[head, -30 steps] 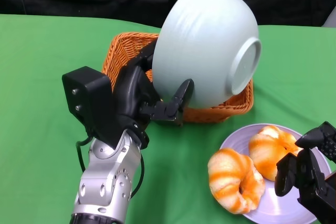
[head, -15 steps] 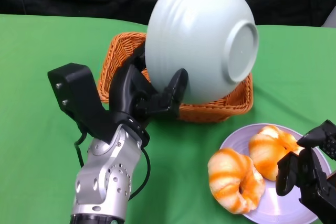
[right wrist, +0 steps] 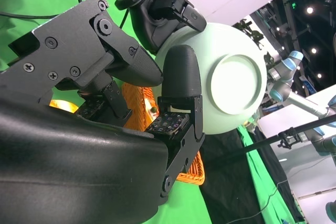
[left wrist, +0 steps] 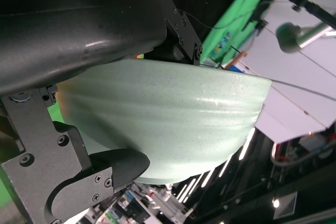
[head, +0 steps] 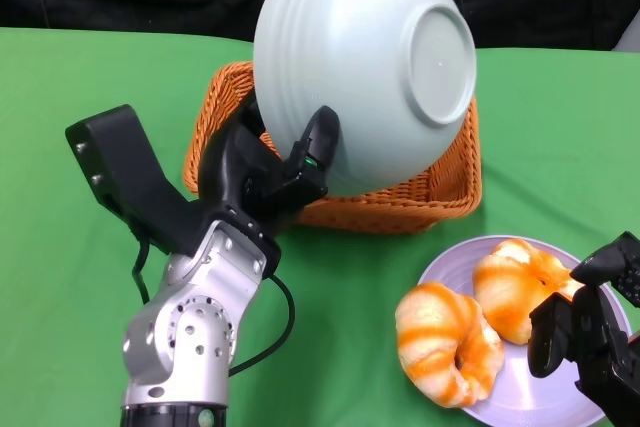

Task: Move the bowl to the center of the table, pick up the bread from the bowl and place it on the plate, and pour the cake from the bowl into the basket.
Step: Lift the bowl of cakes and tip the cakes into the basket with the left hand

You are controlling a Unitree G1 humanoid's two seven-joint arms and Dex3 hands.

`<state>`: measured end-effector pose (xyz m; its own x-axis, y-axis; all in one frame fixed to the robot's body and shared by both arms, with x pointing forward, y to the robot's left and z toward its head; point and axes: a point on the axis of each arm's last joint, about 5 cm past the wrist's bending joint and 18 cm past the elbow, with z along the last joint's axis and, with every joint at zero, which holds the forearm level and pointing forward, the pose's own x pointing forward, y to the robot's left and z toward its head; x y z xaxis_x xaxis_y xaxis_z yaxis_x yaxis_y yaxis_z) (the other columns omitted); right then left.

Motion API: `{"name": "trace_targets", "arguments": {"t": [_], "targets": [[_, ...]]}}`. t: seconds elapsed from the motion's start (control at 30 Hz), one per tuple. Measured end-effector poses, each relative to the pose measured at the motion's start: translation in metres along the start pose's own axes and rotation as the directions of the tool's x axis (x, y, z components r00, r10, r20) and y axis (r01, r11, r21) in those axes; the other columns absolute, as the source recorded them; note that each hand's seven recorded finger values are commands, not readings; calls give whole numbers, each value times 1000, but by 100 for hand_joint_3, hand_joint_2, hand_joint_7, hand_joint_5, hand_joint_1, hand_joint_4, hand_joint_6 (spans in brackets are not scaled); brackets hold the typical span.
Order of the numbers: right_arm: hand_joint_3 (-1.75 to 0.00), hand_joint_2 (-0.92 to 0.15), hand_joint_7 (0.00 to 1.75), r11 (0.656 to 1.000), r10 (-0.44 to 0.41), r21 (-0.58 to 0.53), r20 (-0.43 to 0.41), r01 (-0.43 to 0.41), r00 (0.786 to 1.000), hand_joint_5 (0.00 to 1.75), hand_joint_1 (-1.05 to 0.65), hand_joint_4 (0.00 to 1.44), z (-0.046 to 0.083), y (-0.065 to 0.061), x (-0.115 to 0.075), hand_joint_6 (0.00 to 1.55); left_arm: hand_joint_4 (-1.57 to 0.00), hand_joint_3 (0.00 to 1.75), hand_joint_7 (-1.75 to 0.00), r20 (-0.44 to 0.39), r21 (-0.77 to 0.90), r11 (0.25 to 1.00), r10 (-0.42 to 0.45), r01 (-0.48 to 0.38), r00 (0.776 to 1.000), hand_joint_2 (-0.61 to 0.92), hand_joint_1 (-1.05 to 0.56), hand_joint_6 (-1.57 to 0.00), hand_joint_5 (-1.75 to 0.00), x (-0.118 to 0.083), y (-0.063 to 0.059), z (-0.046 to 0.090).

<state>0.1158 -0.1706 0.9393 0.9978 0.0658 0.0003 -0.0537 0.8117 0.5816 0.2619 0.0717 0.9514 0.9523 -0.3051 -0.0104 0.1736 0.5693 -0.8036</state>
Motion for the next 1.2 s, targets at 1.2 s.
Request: {"name": "trace_targets", "arguments": {"t": [1.2], "targets": [[-128,-54,166,1000,-7,-30,7,7,1000,175,-14,90,3,-1,-1,76,-91,158,-175,-105,-440,898,-67,14,992,48,-21,-79,-175,0,2,6]]}}
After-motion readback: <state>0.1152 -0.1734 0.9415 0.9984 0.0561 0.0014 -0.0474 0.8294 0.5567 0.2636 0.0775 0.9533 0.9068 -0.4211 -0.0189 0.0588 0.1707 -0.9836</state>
